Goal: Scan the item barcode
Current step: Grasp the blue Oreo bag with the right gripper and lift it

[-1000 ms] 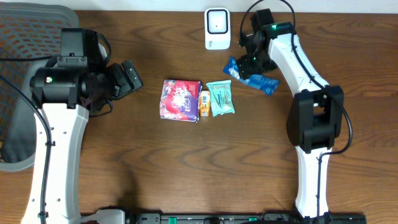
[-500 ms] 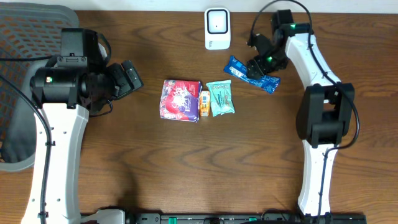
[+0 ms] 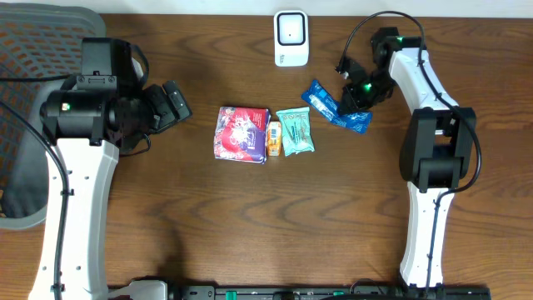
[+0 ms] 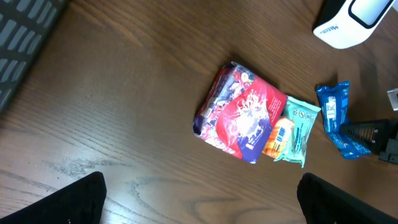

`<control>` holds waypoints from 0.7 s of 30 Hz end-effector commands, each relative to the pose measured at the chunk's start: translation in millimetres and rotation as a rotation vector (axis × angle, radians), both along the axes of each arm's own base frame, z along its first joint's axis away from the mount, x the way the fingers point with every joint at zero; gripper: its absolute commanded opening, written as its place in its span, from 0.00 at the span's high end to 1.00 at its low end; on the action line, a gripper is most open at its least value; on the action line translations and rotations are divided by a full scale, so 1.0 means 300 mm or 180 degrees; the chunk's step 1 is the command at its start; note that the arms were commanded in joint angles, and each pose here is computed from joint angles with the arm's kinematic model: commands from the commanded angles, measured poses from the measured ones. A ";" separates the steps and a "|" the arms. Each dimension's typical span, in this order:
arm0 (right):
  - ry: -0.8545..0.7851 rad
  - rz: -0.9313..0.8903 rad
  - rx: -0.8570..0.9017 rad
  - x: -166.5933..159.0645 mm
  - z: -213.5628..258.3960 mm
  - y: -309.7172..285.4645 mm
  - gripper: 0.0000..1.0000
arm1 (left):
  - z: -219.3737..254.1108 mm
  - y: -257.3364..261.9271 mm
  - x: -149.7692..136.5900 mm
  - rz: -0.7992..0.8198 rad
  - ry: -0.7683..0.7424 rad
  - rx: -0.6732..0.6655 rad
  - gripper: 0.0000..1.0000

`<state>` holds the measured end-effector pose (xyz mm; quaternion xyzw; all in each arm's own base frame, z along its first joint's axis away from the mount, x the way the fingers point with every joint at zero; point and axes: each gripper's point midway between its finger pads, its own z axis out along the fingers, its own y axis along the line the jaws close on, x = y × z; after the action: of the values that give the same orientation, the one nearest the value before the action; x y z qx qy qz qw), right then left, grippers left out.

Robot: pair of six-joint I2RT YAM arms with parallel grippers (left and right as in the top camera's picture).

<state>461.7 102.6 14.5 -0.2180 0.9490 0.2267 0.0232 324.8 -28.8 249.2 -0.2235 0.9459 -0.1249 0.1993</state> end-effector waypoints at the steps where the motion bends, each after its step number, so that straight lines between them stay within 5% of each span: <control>1: -0.0318 -0.0258 -0.0199 0.052 0.171 0.012 0.99 | 0.008 0.008 0.001 -0.0006 -0.0024 0.0029 0.02; 11: -0.0593 -0.0169 -0.1507 0.014 0.157 0.059 0.99 | 0.008 0.008 0.001 -0.0006 -0.0024 0.0029 0.02; 21: -0.1117 -0.0972 -0.3019 -0.055 0.114 0.048 0.99 | 0.008 0.008 0.001 -0.0006 -0.0024 0.0029 0.02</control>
<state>443.1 140.5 34.6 -0.1761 0.9691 -0.1599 0.0655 324.9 -28.8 249.3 -0.2235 0.9458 -0.1250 0.1995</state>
